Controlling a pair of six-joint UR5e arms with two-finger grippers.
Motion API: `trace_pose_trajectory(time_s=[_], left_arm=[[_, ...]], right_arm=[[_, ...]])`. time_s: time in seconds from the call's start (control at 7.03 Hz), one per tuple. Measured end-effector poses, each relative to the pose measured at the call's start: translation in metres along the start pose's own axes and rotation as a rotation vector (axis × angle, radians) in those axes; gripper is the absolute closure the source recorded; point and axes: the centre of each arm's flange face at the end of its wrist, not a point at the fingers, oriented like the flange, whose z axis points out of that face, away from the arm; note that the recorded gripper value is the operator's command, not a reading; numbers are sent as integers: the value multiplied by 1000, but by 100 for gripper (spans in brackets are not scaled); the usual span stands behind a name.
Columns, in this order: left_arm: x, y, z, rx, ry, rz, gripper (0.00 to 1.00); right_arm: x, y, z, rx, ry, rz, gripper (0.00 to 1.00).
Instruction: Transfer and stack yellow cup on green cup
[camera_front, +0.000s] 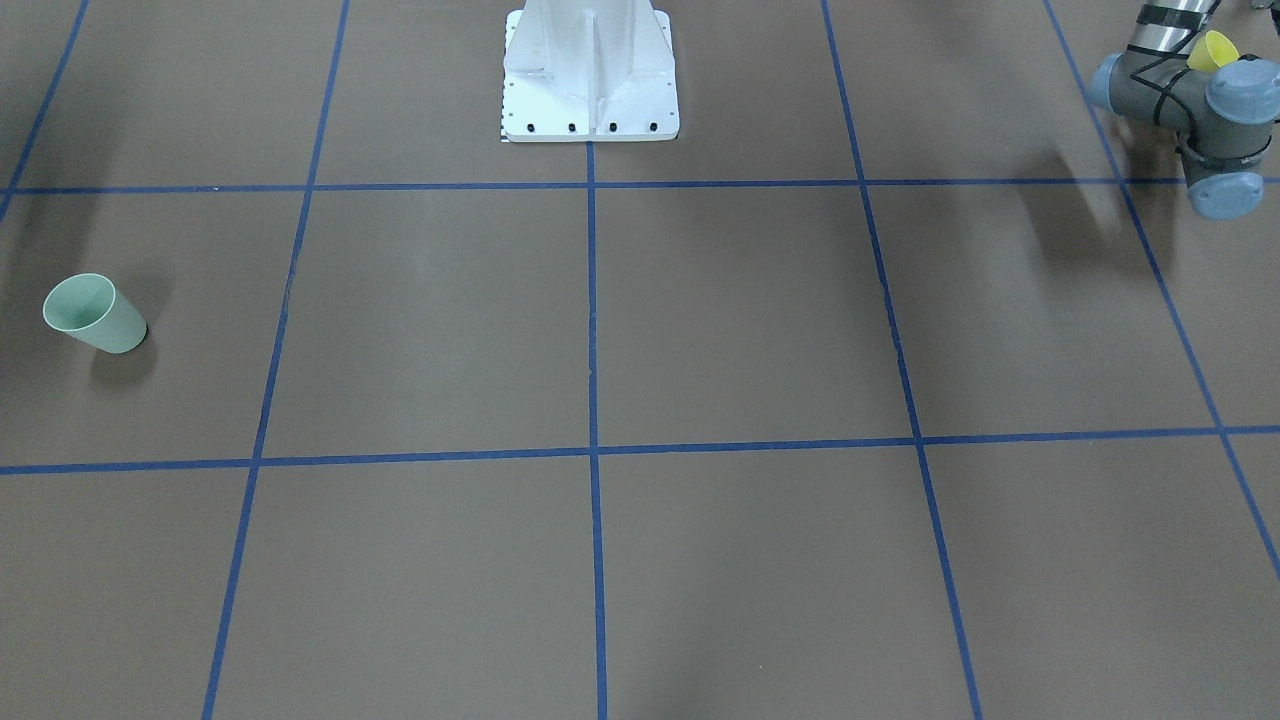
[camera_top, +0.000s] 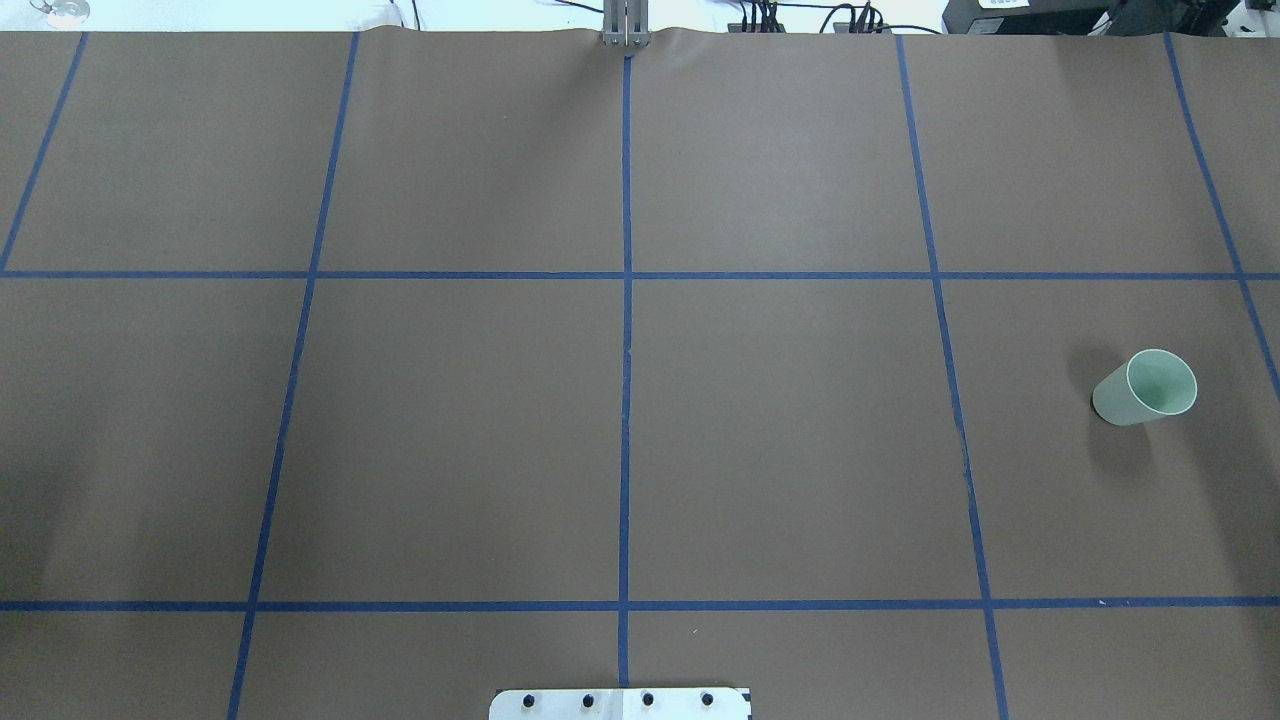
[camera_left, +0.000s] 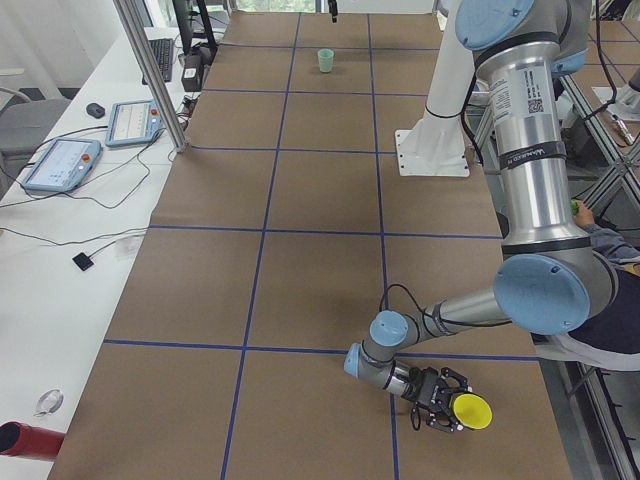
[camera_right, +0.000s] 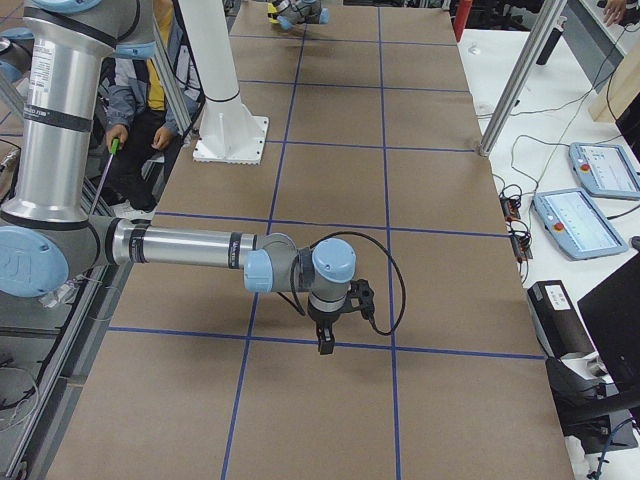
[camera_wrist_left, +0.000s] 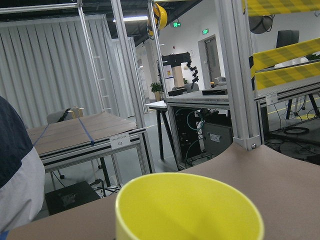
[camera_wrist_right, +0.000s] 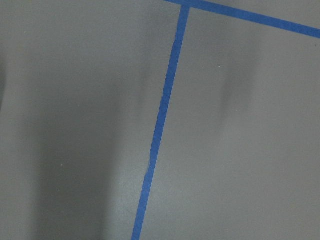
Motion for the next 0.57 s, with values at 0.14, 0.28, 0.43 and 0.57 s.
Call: trace_pose_trajectory(time_s=[0.14,0.28,0.43,0.57], left_arm=[[-19,-23,-3,26,33,35,62],[-34,-49,-3,63,78,63,62],[-39,-67,-2,106,123,91,62],[-35,-79,-3,163,184,113,62]], right_arm=[[0,0,0,0,1,1,0],[0,0,0,0,1,2,0],[-1,-2,-1,2,1,1,0],[-2,-4,-2,6,0,-2,0]])
